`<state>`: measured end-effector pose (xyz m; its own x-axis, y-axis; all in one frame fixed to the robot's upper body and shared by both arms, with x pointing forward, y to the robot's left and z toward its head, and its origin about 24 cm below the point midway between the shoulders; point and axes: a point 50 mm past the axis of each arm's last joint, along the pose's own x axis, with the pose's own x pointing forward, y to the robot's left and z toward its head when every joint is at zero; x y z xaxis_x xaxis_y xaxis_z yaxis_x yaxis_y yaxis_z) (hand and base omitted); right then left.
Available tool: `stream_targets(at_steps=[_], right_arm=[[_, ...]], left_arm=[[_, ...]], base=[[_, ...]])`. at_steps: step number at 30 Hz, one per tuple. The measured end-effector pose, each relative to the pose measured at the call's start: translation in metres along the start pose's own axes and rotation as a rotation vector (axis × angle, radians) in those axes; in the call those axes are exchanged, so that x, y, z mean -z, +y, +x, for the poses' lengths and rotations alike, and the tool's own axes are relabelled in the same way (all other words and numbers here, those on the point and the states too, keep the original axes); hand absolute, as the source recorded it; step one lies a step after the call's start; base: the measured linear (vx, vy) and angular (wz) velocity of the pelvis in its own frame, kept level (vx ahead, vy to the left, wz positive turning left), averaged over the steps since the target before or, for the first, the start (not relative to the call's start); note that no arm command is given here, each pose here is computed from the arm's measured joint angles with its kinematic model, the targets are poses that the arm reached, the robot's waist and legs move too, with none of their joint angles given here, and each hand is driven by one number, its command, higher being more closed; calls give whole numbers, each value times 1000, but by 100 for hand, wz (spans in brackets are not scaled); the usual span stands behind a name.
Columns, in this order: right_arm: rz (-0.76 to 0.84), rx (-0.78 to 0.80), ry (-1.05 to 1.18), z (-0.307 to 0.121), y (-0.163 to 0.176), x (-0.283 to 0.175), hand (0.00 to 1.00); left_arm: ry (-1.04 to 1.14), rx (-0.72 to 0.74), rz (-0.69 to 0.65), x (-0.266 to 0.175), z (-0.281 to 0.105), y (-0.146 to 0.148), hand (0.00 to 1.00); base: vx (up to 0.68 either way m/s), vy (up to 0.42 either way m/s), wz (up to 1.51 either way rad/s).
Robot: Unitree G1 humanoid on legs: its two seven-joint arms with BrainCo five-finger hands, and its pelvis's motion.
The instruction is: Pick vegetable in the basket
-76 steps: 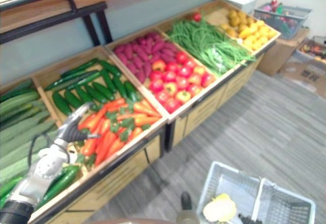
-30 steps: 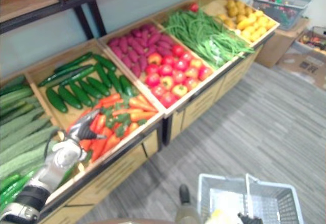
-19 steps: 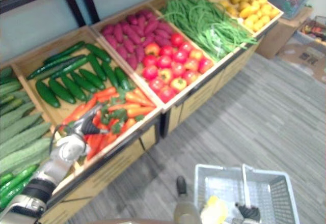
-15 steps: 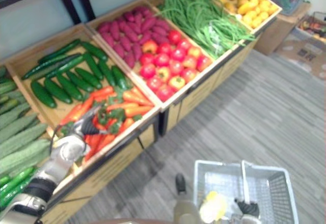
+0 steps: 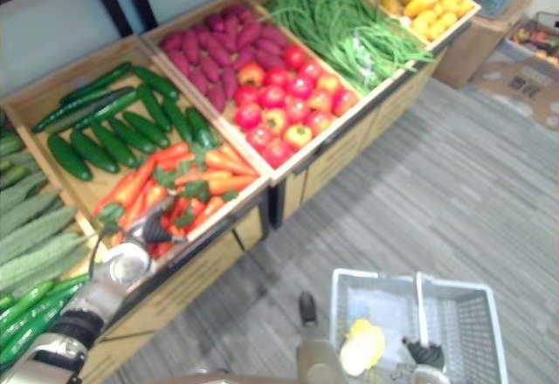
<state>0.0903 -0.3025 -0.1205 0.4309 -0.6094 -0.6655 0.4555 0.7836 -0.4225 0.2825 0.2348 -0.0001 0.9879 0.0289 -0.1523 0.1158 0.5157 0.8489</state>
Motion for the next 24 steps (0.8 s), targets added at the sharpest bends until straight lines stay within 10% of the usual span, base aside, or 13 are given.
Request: stream_targets(at_steps=[24], right_arm=[[-49,-17,-22,3,1,-7,100]], left_arm=[[62,-55,7,7,5,3,100]], base=[[2,-17,-1]])
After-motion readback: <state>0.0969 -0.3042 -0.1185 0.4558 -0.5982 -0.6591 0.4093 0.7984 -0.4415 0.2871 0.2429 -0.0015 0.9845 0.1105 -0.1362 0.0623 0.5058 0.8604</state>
